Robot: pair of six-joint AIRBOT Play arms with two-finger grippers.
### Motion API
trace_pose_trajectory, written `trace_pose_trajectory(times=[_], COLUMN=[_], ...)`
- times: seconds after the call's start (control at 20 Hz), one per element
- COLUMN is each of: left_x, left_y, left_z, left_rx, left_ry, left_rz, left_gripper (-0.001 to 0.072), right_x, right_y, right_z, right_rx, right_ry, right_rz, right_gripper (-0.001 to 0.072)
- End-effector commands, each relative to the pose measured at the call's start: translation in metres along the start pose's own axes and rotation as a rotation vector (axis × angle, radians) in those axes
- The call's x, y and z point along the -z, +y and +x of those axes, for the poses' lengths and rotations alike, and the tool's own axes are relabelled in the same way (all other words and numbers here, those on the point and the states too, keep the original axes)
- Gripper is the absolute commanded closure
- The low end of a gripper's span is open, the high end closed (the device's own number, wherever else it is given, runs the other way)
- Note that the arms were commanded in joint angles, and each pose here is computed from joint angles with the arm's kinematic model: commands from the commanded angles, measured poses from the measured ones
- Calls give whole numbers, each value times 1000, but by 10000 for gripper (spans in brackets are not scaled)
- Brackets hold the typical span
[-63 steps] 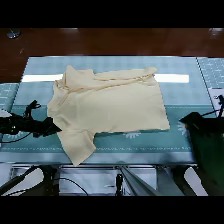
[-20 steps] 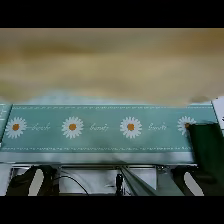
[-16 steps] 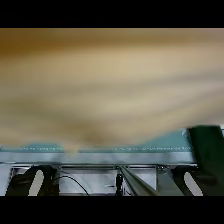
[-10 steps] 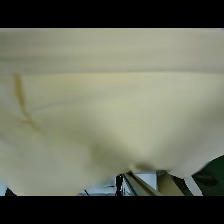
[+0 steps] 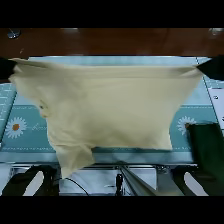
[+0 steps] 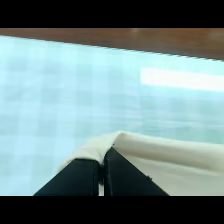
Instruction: Fold the shirts.
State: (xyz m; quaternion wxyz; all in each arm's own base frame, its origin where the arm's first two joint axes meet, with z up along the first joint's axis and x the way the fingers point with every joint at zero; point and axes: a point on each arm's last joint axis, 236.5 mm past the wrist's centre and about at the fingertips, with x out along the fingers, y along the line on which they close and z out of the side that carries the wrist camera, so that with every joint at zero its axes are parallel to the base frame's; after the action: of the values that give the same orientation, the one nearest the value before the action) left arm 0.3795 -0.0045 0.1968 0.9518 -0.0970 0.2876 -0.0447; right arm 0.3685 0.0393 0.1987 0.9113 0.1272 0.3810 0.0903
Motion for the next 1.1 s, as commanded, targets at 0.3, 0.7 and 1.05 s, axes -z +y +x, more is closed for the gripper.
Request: trace_pose_trajectory(times=[0.3, 0.7, 1.05], left_x=[50, 79, 160], left_y=[16, 19, 17], left_z=[192, 201, 132], left_rx=[52, 67, 193], left_ry=[239, 397, 848], left_rz=[-188, -271, -143], left_gripper=[680, 680, 679], right_x=[-13, -4, 85], right_y=[-59, -63, -86], right_z=[234, 261, 205], right_rx=[-79, -153, -135], right_ry=[146, 263, 654], right_rz=[250, 333, 243], right_gripper=[687, 687, 686])
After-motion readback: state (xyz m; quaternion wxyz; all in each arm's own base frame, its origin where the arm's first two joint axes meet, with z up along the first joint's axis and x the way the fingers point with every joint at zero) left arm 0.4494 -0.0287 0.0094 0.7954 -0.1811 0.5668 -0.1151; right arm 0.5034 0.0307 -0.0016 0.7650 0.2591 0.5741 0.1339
